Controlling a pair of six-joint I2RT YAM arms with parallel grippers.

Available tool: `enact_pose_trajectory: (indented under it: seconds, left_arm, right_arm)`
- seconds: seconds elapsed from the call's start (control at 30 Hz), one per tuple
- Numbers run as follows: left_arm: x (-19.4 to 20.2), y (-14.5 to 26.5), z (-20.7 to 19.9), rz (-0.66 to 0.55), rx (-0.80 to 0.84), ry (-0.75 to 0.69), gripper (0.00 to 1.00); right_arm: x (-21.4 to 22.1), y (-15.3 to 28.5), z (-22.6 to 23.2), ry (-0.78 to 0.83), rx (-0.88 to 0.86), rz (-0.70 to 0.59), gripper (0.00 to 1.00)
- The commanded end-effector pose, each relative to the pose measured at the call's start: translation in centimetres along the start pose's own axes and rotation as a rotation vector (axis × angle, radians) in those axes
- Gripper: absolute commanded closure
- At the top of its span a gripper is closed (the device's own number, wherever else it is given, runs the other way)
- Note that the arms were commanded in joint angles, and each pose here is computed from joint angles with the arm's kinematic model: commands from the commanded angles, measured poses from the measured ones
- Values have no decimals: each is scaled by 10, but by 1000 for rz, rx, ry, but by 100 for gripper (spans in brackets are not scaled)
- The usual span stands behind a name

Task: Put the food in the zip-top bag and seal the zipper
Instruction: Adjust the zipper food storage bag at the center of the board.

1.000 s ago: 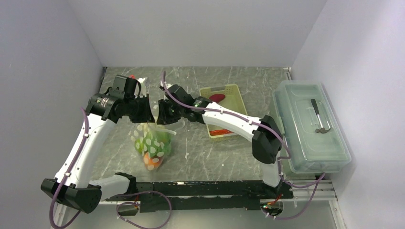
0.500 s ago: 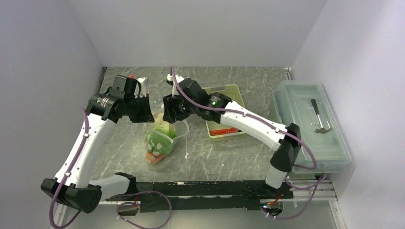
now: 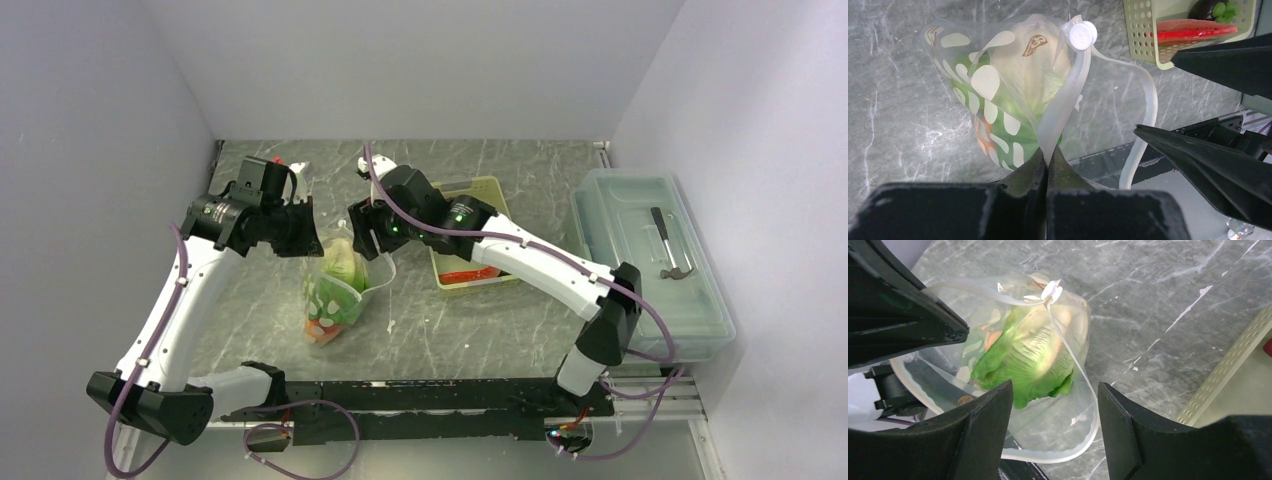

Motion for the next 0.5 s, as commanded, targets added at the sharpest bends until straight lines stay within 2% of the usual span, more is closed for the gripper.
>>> enact_pose_trajectory:
  seconds: [0.0, 0.2, 0.37, 0.47]
  left_arm:
    - [-8, 14, -5, -53, 27, -33, 95]
    - [-8, 18, -6, -58, 38, -37, 95]
    - [-6, 20, -8, -54, 49, -36, 95]
    - [-4, 22, -8, -51, 55, -40, 95]
  right_arm:
    - [2, -12, -3, 46, -20, 33, 34]
    - [6, -34, -1, 63, -50, 93, 33]
    - [4, -45, -6, 70, -12, 86, 33]
    - [4, -48, -8, 83, 4, 90, 37]
Point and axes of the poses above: each gripper's point midway between its finger pads, its own y axis back along the fingers, its own z axis along the line the jaws close on, x = y × z, the point moved 7 cm from there along y, back along the fingers, and after that the axes turned 9 degrees about -y, right-handed, at the moved point
